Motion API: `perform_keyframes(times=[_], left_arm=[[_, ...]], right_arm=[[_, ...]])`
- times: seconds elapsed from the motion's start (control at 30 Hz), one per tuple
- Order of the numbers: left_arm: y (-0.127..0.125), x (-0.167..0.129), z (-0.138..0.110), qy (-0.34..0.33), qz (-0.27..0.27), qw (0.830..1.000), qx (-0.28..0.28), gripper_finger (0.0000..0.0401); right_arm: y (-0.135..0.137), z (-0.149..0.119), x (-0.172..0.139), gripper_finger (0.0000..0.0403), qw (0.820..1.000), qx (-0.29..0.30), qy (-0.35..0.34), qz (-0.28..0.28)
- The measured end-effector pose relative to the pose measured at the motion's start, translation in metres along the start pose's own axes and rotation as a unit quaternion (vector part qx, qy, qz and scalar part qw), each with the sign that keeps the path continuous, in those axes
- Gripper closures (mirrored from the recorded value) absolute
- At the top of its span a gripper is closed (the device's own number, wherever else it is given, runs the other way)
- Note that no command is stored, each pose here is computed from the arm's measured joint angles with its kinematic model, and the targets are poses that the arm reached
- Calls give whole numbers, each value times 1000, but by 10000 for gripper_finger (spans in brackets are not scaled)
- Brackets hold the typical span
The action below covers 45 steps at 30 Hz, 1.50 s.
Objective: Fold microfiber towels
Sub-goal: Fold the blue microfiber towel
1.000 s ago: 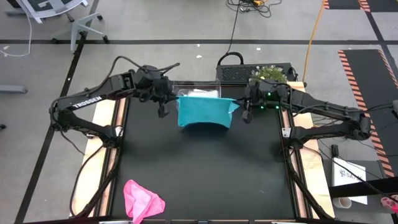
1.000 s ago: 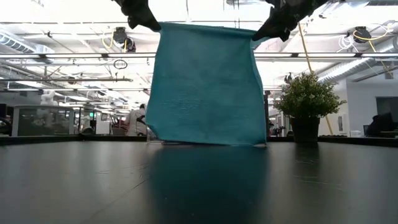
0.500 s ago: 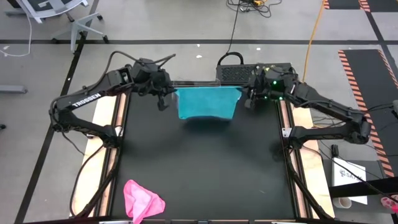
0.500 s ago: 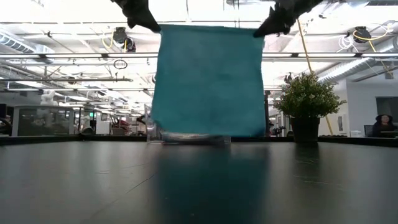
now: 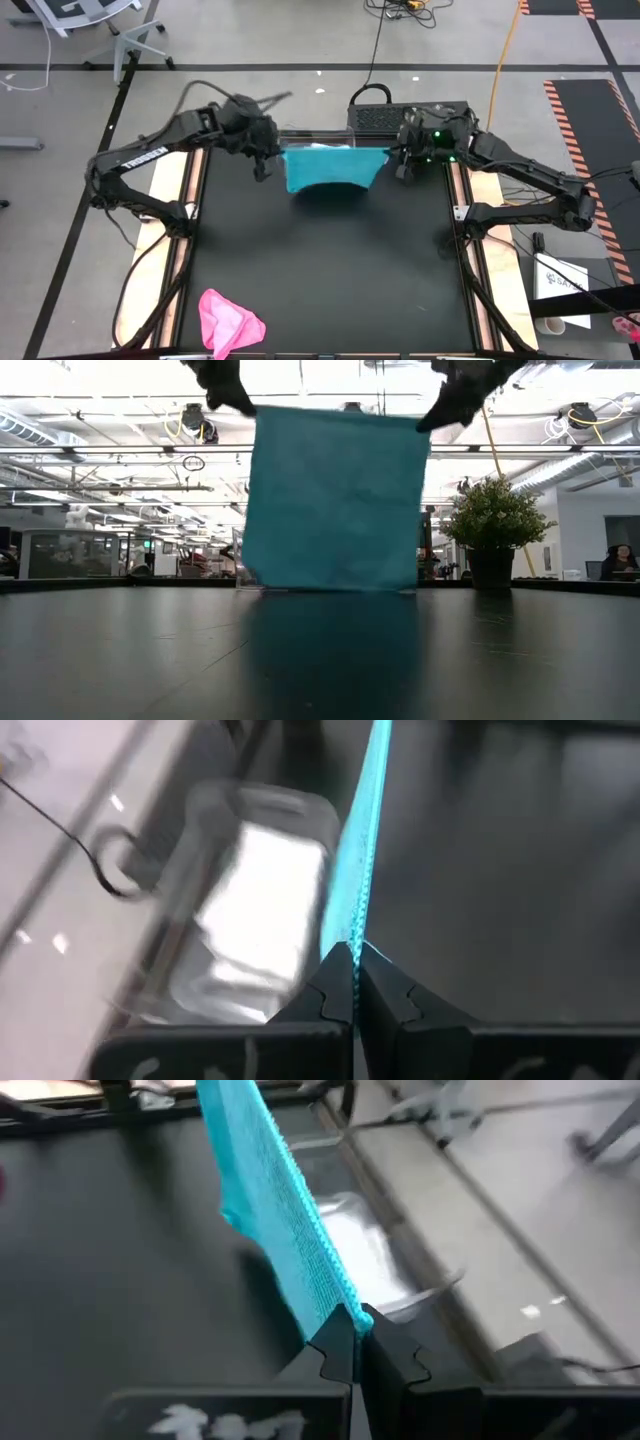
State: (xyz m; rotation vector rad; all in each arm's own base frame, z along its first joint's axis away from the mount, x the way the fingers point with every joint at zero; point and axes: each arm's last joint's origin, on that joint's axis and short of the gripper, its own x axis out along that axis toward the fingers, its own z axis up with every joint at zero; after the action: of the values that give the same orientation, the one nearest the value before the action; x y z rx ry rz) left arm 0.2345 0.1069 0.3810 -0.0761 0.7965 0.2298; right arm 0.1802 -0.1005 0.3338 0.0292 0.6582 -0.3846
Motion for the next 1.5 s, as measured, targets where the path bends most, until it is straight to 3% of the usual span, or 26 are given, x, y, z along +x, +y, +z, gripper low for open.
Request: perform_keyframes(times=[0.2, 0.43, 0.77, 1.03, 1.1, 1.23, 1.5], left_arm=[[-20, 37, -21, 75, -54, 995, -24, 398], [-63, 68, -56, 149, -101, 981, -69, 398], [-133, 105, -100, 129, -194, 962, -140, 396], [-170, 107, -121, 129, -241, 942, -194, 398], [-176, 108, -124, 116, -250, 939, -205, 398], [-178, 112, -132, 102, -220, 946, -215, 397], [-148, 127, -144, 89, -130, 958, -240, 398]], right_arm=[[22, -27, 20, 403, 995, 55, 52, 69], [70, -71, 45, 403, 966, 131, 121, 187], [131, -122, 55, 403, 919, 232, 159, 277], [161, -138, 44, 403, 902, 270, 169, 292], [166, -138, 41, 403, 903, 274, 159, 292], [170, -141, 38, 403, 911, 272, 149, 270], [155, -139, 48, 403, 954, 233, 86, 166]])
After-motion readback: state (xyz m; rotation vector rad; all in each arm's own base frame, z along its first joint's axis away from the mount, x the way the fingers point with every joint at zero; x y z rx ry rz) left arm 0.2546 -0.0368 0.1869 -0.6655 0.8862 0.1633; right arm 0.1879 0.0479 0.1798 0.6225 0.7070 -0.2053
